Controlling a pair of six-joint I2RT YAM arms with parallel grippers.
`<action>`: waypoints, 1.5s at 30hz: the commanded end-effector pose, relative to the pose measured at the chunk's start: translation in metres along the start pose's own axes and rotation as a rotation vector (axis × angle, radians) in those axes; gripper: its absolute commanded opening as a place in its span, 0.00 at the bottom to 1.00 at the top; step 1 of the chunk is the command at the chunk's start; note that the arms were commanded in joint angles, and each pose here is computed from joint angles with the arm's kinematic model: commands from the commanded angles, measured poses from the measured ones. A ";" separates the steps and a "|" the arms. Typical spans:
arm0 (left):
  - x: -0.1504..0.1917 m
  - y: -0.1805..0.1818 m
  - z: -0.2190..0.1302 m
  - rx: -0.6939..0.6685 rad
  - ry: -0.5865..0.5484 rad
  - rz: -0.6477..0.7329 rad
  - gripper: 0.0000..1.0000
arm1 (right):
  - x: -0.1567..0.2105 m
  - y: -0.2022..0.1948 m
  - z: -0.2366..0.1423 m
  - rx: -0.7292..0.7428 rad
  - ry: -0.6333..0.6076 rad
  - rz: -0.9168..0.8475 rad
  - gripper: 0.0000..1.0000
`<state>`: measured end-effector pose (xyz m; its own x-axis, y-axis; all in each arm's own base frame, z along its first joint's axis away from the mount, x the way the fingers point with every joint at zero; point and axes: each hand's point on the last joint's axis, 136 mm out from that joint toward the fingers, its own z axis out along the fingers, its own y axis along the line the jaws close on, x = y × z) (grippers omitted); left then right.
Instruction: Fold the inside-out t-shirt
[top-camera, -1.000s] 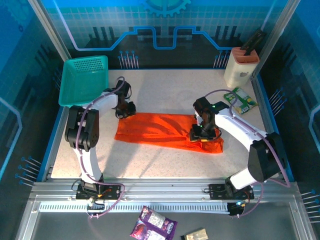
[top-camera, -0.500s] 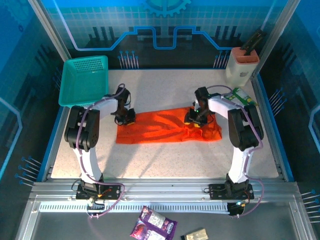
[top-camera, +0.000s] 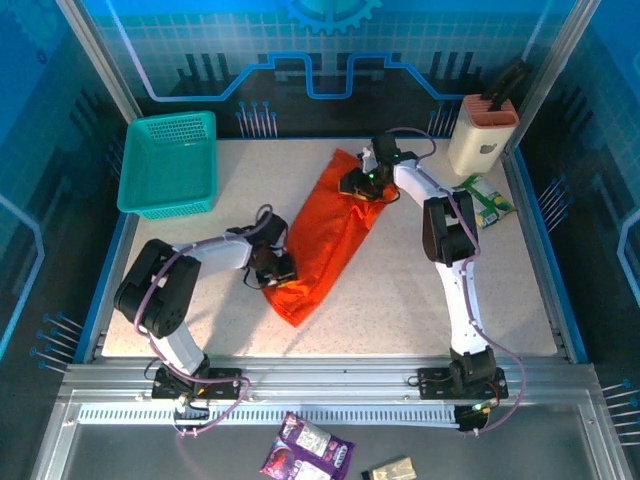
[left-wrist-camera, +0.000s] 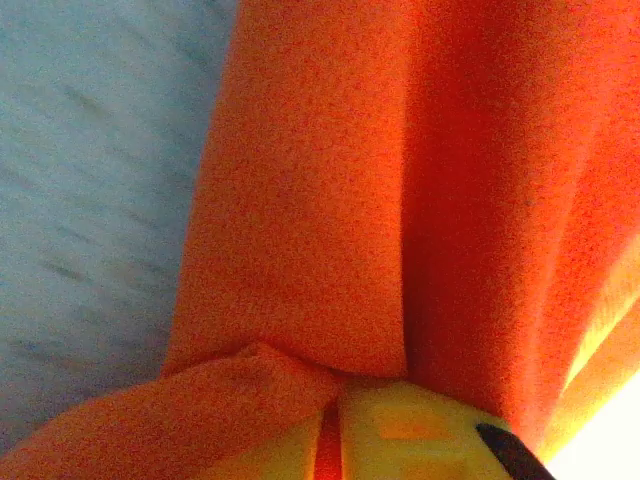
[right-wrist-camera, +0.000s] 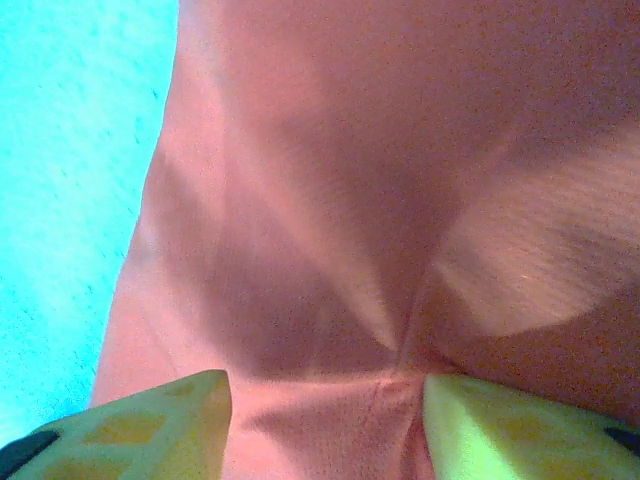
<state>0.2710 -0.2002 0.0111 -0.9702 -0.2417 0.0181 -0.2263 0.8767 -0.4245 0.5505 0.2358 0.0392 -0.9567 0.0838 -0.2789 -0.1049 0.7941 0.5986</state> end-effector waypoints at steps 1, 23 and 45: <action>0.049 0.009 0.026 -0.057 0.133 -0.104 0.19 | -0.002 -0.011 0.025 -0.030 0.029 0.020 0.59; 0.084 -0.090 -0.002 0.090 0.154 0.068 0.22 | -0.027 0.068 -0.097 -0.163 -0.057 -0.018 0.66; 0.038 -0.068 -0.045 0.135 -0.069 0.006 0.24 | 0.304 0.033 -0.139 0.171 0.398 0.080 0.48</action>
<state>0.2376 -0.2735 0.0796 -0.9760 -0.2178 -0.0038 -0.1763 0.7998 -0.5738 0.2297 0.2042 0.0843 -0.9923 -0.0874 0.0872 -0.0343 0.8737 0.4852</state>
